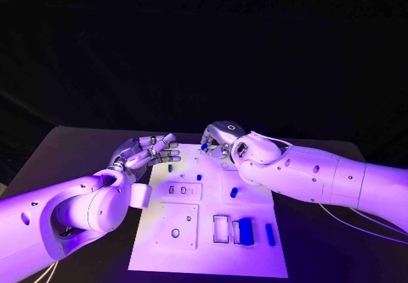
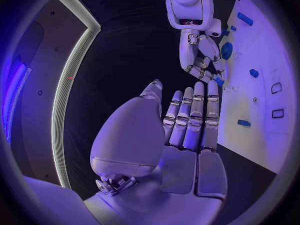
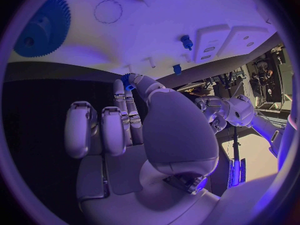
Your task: Assemble the parts on the task board
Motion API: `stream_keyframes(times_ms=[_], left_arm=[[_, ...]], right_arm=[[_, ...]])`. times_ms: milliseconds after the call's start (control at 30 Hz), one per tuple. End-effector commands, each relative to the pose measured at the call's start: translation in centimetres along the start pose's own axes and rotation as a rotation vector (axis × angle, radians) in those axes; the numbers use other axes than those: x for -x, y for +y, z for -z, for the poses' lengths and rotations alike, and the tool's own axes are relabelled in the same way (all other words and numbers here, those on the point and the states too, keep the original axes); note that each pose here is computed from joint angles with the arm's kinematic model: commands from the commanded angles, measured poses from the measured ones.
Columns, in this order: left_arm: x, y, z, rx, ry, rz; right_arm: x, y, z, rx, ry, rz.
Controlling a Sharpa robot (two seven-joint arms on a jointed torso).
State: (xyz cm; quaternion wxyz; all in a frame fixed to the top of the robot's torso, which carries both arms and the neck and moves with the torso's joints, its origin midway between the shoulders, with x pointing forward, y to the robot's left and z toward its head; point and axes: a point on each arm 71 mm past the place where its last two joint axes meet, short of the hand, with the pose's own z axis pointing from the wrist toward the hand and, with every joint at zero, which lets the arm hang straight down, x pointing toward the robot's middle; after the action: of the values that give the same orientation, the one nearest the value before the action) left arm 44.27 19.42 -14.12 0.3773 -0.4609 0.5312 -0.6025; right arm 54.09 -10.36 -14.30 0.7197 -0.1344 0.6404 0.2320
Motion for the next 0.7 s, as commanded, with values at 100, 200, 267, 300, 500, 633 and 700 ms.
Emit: stream_keyframes(times_ms=[100, 200, 267, 300, 500, 633, 700], left_arm=[[-0.33, -0.15, -0.09, -0.010, 0.022, 0.004], [-0.31, -0.14, -0.10, -0.009, 0.022, 0.003], [-0.30, -0.13, -0.11, -0.008, 0.021, 0.003], [-0.30, -0.13, -0.11, -0.008, 0.021, 0.003], [-0.32, -0.13, -0.11, -0.008, 0.022, 0.003], [-0.33, -0.13, -0.12, -0.008, 0.022, 0.003], [-0.34, -0.13, -0.12, -0.008, 0.022, 0.003]], right_arm=[[-0.26, 0.14, -0.35, 0.003, -0.001, -0.005], [-0.37, 0.25, -0.44, 0.005, 0.004, -0.006], [-0.45, 0.33, -0.49, 0.007, 0.010, -0.006], [-0.50, 0.37, -0.51, 0.009, 0.013, -0.006], [-0.83, 0.50, -0.54, 0.013, 0.035, -0.005], [-1.01, 0.60, -0.61, 0.015, 0.044, -0.004], [-1.07, 0.66, -0.65, 0.016, 0.047, -0.004]])
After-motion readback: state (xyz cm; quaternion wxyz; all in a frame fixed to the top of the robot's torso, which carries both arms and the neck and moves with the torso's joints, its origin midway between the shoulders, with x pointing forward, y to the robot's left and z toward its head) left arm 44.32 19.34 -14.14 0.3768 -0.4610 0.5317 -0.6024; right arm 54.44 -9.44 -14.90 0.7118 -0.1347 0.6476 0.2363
